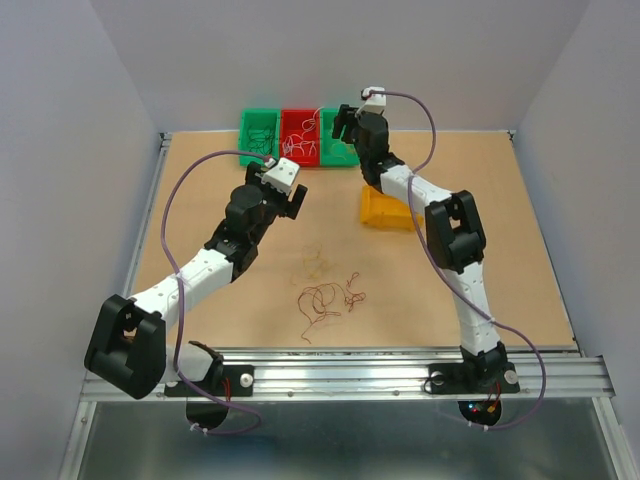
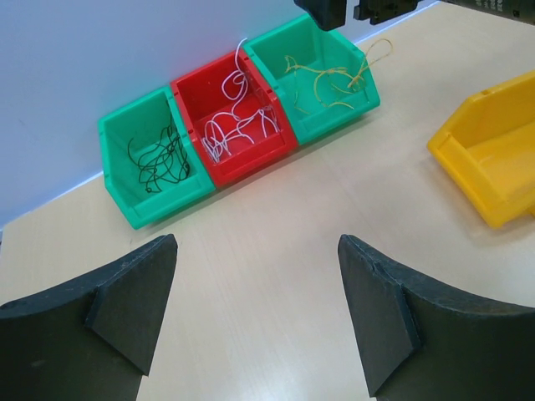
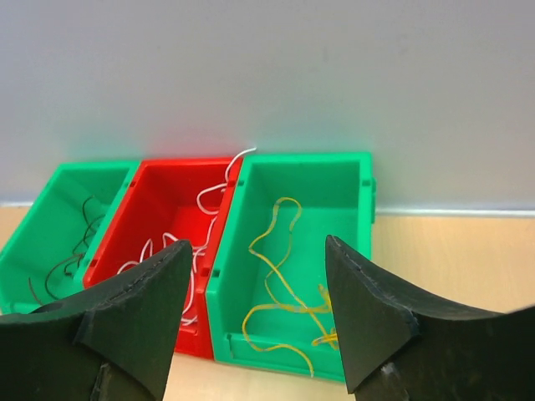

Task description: Untangle the cables

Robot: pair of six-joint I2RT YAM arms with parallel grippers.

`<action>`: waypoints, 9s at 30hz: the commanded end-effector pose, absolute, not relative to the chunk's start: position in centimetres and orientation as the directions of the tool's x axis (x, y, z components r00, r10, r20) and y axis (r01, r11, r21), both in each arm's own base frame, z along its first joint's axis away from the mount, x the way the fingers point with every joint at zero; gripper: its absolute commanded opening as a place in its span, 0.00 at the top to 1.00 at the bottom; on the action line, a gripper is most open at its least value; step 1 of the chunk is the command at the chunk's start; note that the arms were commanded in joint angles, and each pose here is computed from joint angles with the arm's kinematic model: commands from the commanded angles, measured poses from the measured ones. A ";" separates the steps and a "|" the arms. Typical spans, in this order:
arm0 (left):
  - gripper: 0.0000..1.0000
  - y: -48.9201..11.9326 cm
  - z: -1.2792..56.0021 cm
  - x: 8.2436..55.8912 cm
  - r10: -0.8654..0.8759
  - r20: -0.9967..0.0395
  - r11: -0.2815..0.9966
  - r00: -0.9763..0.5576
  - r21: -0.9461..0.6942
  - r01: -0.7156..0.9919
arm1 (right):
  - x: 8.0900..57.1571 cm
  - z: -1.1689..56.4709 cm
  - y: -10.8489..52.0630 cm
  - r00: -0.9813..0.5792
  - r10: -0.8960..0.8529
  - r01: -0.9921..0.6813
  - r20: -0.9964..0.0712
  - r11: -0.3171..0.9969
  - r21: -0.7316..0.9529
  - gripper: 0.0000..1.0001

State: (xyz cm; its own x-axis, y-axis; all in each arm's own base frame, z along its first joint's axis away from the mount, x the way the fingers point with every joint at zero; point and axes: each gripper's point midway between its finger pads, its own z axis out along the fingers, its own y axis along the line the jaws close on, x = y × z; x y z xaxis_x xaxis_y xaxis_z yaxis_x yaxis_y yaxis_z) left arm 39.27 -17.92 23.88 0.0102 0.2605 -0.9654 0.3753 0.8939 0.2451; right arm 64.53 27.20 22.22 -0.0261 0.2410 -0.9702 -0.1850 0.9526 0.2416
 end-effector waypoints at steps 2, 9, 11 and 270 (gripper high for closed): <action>0.11 -17.8 26.7 39.3 0.228 -0.971 0.903 0.079 0.241 0.357 | 65.6 22.3 28.3 -0.086 0.251 -0.251 -0.964 0.931 0.264 0.31; 0.11 -17.9 26.5 39.3 0.233 -0.969 0.899 0.078 0.246 0.363 | 65.8 21.8 27.0 -0.143 0.238 -0.204 -0.961 0.943 0.264 0.31; 0.11 -17.9 26.4 39.3 0.235 -0.969 0.897 0.074 0.246 0.367 | 65.3 20.2 26.2 -0.184 0.238 -0.183 -0.954 0.945 0.271 0.32; 0.04 -15.9 23.5 34.7 0.233 -0.971 0.712 -0.058 0.130 0.690 | 60.4 22.3 27.5 -0.150 0.035 -0.166 -0.988 0.984 0.060 0.29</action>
